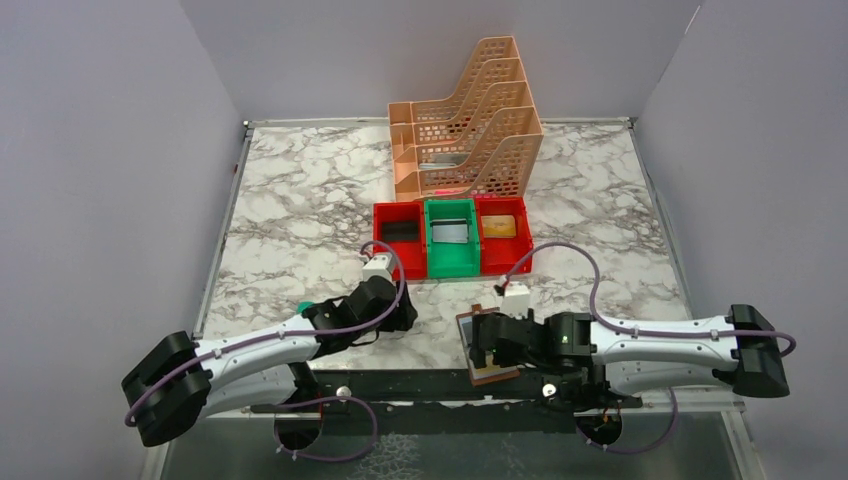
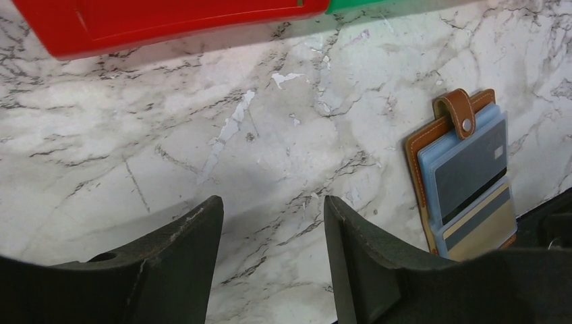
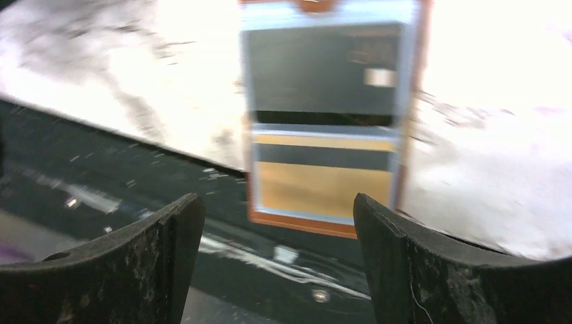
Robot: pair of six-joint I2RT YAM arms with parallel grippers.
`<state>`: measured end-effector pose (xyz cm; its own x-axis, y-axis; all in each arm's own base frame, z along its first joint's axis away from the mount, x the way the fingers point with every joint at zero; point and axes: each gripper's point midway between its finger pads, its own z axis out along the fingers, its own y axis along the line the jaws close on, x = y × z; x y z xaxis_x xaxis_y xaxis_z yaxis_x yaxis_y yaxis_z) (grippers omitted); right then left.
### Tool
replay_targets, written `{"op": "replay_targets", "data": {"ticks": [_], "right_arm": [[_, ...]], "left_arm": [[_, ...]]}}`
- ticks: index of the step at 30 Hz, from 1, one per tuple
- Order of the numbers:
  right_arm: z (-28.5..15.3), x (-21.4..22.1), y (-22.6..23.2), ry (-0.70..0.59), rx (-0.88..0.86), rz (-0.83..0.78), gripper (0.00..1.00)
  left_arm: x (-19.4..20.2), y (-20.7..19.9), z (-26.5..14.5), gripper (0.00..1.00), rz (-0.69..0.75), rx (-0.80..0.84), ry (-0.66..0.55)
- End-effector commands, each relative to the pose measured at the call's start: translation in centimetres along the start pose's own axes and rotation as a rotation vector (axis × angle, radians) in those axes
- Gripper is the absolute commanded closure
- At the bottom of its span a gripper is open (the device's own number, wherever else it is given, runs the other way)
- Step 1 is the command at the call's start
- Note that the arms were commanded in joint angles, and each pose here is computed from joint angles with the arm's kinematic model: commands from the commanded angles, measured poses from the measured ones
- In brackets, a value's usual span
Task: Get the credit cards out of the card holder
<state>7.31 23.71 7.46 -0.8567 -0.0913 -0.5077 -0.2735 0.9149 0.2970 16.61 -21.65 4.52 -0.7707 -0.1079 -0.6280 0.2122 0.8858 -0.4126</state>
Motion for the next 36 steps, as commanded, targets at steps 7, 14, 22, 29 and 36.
{"op": "replay_targets", "data": {"ticks": [7,14,22,29,36], "right_arm": [[1.8,-0.6,-6.3,-0.076,0.161,0.232,0.12],[5.0,-1.3,-2.9,0.003,-0.036,0.188,0.21],[9.7,-1.1,-2.2,0.107,0.096,0.032,0.42],[12.5,-4.2,0.8,0.045,0.028,-0.190,0.48],[6.7,-6.1,0.3,0.008,0.054,-0.101,0.28]], "left_arm": [[0.1,-7.1,0.3,0.40,0.055,0.304,0.104],[2.1,-8.1,0.6,0.42,0.028,0.374,0.193],[1.7,-5.0,0.5,0.46,-0.038,0.238,0.121],[-0.3,-0.3,-1.0,0.46,-0.083,0.031,-0.019],[-0.1,-2.6,-1.8,0.41,0.033,0.190,-0.006]]}}
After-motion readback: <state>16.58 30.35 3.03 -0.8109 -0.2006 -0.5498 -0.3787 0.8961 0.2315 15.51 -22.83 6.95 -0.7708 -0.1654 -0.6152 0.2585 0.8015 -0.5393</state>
